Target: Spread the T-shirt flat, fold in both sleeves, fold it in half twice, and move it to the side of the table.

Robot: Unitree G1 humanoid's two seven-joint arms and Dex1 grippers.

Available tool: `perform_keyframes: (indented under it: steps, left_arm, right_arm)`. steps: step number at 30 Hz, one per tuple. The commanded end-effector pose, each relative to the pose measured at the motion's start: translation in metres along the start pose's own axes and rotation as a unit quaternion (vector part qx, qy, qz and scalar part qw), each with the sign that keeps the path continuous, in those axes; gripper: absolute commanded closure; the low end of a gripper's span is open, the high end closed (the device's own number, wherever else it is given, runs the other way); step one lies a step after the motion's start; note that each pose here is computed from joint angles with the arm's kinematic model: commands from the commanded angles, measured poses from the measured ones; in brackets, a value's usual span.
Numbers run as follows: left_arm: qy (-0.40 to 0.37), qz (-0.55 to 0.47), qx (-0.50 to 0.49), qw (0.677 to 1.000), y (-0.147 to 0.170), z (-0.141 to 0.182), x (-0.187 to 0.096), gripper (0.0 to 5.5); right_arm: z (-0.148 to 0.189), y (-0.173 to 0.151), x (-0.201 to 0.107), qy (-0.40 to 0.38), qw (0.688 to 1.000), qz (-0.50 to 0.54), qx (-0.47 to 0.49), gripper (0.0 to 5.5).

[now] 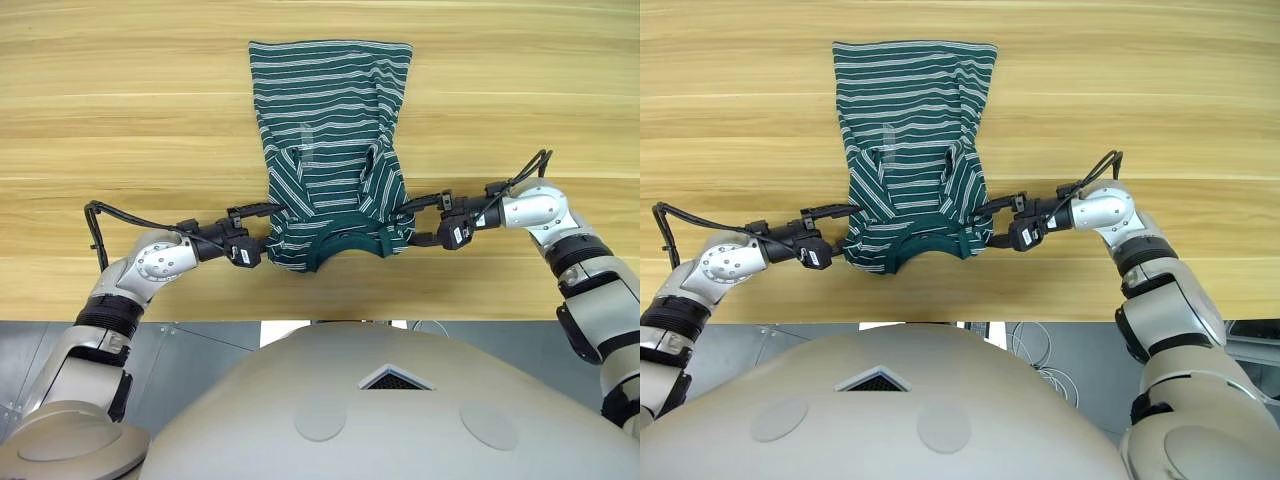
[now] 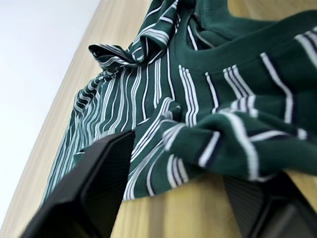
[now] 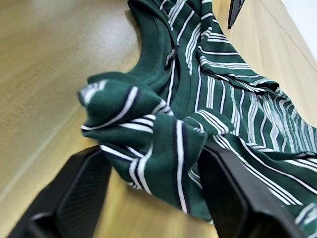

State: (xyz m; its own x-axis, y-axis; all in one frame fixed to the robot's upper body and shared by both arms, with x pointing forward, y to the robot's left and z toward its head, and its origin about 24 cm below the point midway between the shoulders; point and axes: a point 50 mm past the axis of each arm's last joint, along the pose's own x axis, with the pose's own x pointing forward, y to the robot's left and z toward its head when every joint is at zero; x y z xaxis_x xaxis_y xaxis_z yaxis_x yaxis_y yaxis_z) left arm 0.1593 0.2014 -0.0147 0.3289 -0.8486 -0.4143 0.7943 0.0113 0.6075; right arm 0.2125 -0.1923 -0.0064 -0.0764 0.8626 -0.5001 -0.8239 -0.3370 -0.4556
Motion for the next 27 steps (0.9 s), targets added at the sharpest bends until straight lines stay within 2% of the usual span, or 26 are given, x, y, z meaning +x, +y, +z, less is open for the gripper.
perform_keyframes:
  steps: [1,7,11,13,17,19,24,27]
  left_arm:
    - [0.026,-0.090,-0.045,0.995,-0.041,-0.004,-0.002,3.25]
    - [0.032,-0.085,-0.052,0.994,-0.041,-0.010,-0.001,4.35]
    - [0.035,-0.078,-0.061,0.994,-0.038,-0.013,-0.004,4.78]
    - [0.030,-0.078,-0.067,0.994,-0.037,-0.013,-0.004,5.03]
    - [0.005,-0.065,-0.082,0.995,-0.030,-0.005,-0.008,5.49]
    - [-0.011,-0.057,-0.093,0.994,-0.022,0.003,-0.015,5.50]
    - [-0.060,-0.052,-0.126,0.989,-0.017,0.053,-0.041,5.50]
    - [-0.062,-0.044,-0.143,0.987,-0.021,0.076,-0.051,5.50]
  right_arm:
    - [-0.006,0.004,0.003,0.016,0.999,0.024,0.023,3.28]
    - [-0.013,0.000,0.002,0.038,0.998,0.010,0.041,4.45]
    - [-0.013,-0.003,0.000,0.037,0.999,0.002,0.038,5.16]
    - [-0.011,-0.002,0.000,0.031,0.999,0.003,0.036,5.35]
    - [-0.006,0.005,-0.005,0.009,0.999,0.022,0.047,5.35]
    - [0.000,0.007,-0.011,-0.013,0.997,0.030,0.067,5.35]
    - [0.046,0.004,-0.055,-0.102,0.982,0.055,0.148,5.36]
    - [0.066,0.004,-0.069,-0.131,0.971,0.065,0.190,5.37]
